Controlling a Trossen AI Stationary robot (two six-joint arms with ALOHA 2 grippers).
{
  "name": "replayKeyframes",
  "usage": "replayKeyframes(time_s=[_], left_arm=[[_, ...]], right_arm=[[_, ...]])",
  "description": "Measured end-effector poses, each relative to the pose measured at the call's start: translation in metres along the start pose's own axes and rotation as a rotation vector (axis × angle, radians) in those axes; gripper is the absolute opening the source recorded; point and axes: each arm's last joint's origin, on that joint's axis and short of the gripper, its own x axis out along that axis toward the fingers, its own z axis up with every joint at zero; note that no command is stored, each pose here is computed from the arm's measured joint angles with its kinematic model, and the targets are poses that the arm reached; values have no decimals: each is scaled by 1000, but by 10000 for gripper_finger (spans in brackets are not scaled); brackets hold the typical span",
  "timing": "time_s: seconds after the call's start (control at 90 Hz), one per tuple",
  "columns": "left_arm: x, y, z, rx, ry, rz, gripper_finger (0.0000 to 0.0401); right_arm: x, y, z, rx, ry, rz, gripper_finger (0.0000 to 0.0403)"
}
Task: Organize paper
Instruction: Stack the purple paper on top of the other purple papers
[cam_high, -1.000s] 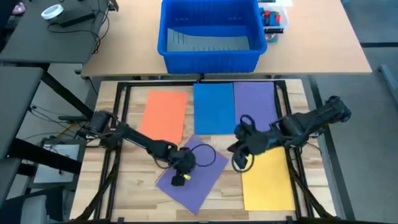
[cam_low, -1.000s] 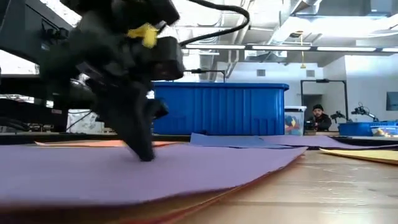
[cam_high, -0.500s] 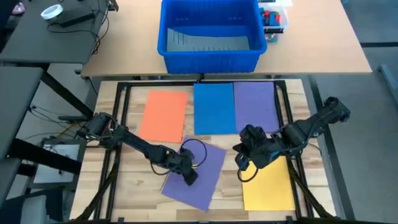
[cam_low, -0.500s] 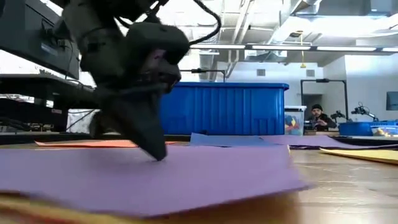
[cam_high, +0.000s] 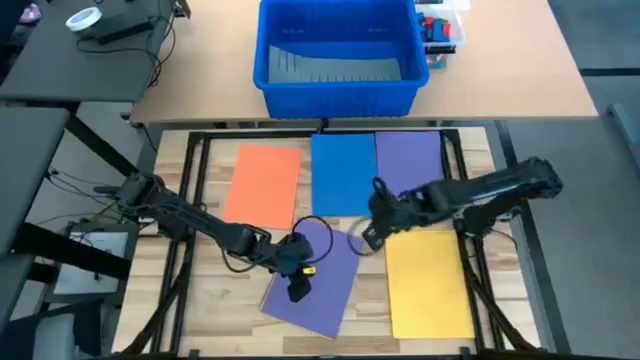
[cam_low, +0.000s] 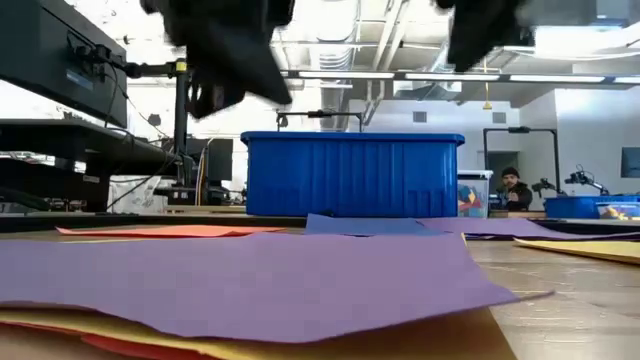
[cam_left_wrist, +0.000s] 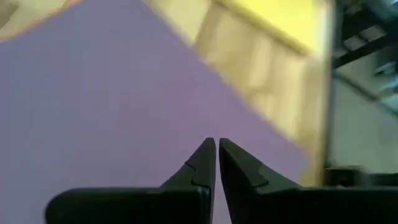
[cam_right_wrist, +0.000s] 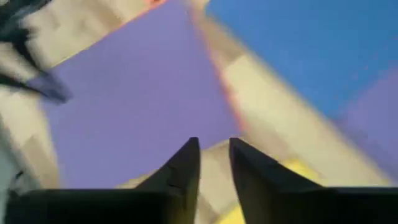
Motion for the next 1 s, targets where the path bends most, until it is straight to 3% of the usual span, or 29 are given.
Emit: replayKeyframes(time_s=[0.156,0.256,0.367,0.611,1.0], left_arm=[[28,5,-13,-17,44,40,6],[49,8,-21,-43,44,40,6],[68,9,-24,-55,11,12,6],[94,17,-29,-125,-25,-6,6],[96,20,-26,-127,-31,-11,6]], right_arm=[[47,-42,0,113,-26,41,143],[65,-67,-8,190,-19,1,151],[76,-78,-17,204,-8,42,152],[85,-76,-33,176,25,63,152],[111,-68,-53,121,111,14,139]])
